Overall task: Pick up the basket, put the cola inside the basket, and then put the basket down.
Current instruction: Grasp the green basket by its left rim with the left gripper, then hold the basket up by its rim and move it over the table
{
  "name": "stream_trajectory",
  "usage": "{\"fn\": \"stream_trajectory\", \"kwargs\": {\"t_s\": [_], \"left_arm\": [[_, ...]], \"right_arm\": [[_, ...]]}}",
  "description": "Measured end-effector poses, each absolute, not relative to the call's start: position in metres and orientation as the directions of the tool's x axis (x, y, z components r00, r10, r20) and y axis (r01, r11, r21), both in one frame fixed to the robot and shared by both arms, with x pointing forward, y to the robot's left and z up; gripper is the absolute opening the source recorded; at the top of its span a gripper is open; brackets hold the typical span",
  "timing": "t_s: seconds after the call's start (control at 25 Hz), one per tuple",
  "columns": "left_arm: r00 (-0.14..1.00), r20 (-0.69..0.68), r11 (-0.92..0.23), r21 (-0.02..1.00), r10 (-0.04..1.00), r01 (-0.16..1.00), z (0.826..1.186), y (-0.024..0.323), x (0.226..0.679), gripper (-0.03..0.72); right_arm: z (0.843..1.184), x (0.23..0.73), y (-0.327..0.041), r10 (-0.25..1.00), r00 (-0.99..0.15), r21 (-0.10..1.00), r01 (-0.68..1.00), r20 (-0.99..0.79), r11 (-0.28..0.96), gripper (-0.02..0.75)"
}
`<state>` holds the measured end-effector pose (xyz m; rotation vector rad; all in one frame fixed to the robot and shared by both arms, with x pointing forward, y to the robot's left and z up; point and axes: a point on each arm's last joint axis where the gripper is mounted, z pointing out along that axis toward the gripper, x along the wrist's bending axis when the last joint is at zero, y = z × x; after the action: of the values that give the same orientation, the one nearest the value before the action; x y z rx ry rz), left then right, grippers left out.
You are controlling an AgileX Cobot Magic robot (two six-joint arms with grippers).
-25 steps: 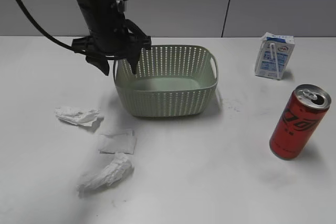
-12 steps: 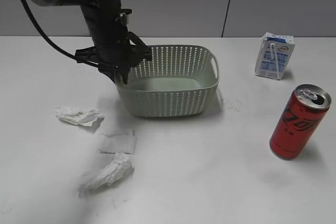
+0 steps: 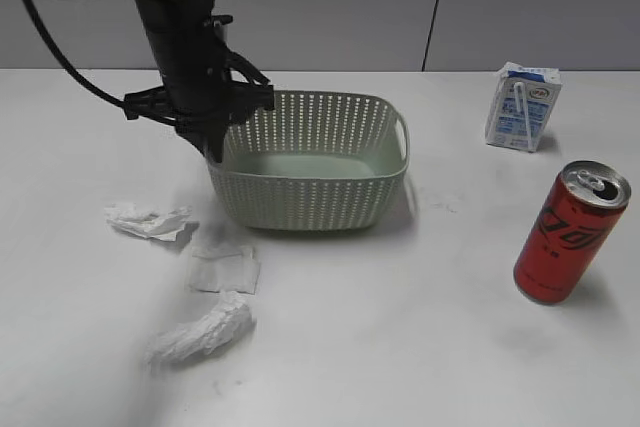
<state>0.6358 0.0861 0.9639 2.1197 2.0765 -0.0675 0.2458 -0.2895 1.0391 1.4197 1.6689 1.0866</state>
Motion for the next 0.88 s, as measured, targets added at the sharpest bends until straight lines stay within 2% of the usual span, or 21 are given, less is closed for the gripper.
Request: {"fn": "stream_trajectory", "kwargs": {"t_s": [0.24,0.4,0.64,0.88], "left_arm": [[0.078,-0.193,-0.039,0.198,0.978,0.979,1.035,0.096,0.616,-0.003],[0.140,-0.198,-0.093,0.230,0.970,0.969,1.060,0.095,0.587,-0.003],[0.155,-0.240,-0.092,0.256,0.958,0.962,1.052,0.105,0.543,-0.003],[0.131,-0.212,-0.088,0.201,0.968,0.976,1.014,0.118,0.524,-0.003]], "right_arm": [[1.039,0.246,-0.289,0.985,-0.172,0.908,0.415,0.018,0.056,0.572],[1.040,0.247,-0.289,0.985,-0.172,0.904,0.424,0.019,0.056,0.572],[1.065,0.259,-0.287,0.983,-0.174,0.869,0.494,0.050,0.043,0.572],[1.098,0.297,-0.282,0.981,-0.171,0.726,0.686,0.095,0.050,0.572]]}}
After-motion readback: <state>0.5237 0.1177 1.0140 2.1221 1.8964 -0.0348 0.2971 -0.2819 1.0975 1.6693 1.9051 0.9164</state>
